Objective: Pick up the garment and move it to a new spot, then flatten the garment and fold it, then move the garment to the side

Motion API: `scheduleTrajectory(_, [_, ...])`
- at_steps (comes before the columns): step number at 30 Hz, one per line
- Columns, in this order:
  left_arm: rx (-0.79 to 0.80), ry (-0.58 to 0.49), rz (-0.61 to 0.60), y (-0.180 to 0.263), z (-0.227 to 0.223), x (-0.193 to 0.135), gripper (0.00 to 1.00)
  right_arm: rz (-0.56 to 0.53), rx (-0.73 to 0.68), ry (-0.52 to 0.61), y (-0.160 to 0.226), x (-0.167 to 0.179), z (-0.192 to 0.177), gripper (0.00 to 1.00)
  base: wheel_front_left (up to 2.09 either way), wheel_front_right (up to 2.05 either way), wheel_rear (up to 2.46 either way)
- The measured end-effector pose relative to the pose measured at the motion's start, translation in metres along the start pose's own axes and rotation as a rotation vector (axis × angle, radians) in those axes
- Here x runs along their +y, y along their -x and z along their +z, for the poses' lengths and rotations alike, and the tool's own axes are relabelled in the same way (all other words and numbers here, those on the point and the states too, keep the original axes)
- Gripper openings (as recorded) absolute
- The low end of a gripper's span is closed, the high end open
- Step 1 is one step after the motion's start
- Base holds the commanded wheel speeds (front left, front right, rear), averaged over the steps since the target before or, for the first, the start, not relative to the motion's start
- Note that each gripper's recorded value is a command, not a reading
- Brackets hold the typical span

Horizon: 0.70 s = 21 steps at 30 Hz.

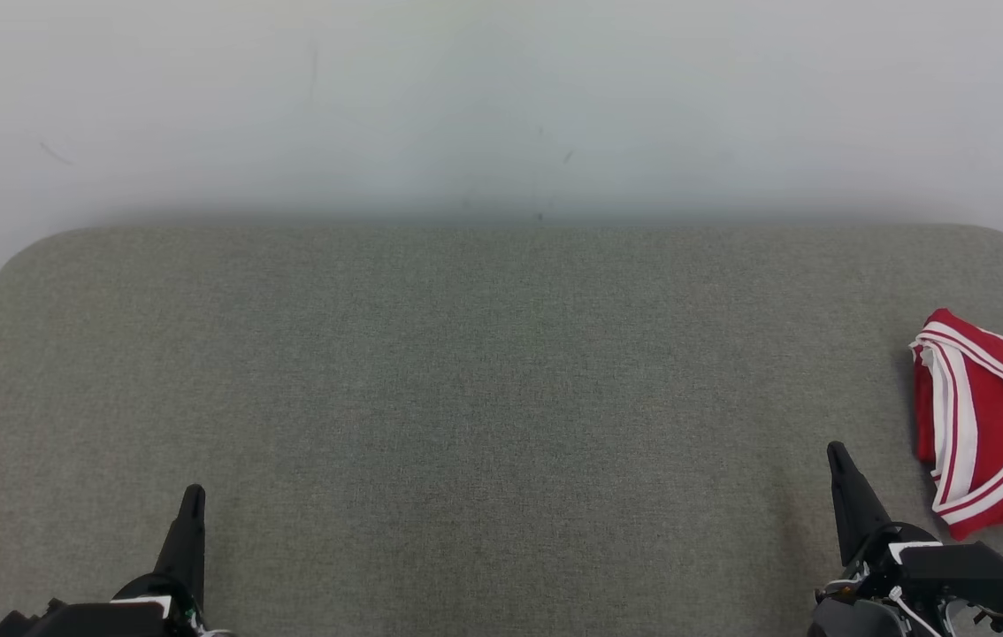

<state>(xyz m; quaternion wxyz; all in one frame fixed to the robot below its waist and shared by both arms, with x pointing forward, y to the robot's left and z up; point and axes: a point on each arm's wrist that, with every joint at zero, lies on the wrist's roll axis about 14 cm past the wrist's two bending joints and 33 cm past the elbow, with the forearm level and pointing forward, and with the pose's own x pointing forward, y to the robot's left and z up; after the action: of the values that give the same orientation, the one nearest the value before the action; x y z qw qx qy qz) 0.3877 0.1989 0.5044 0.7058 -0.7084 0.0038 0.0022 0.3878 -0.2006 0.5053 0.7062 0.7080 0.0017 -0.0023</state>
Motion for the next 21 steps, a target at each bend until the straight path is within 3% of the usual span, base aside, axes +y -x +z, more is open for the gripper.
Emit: scheduleTrajectory(21, [0.000,0.000,0.000,-0.0001,-0.0001,-0.0001,0.00,0.000,0.000,0.000,0.0000,0.0000,0.0000,0.00,0.00,0.00,0.00])
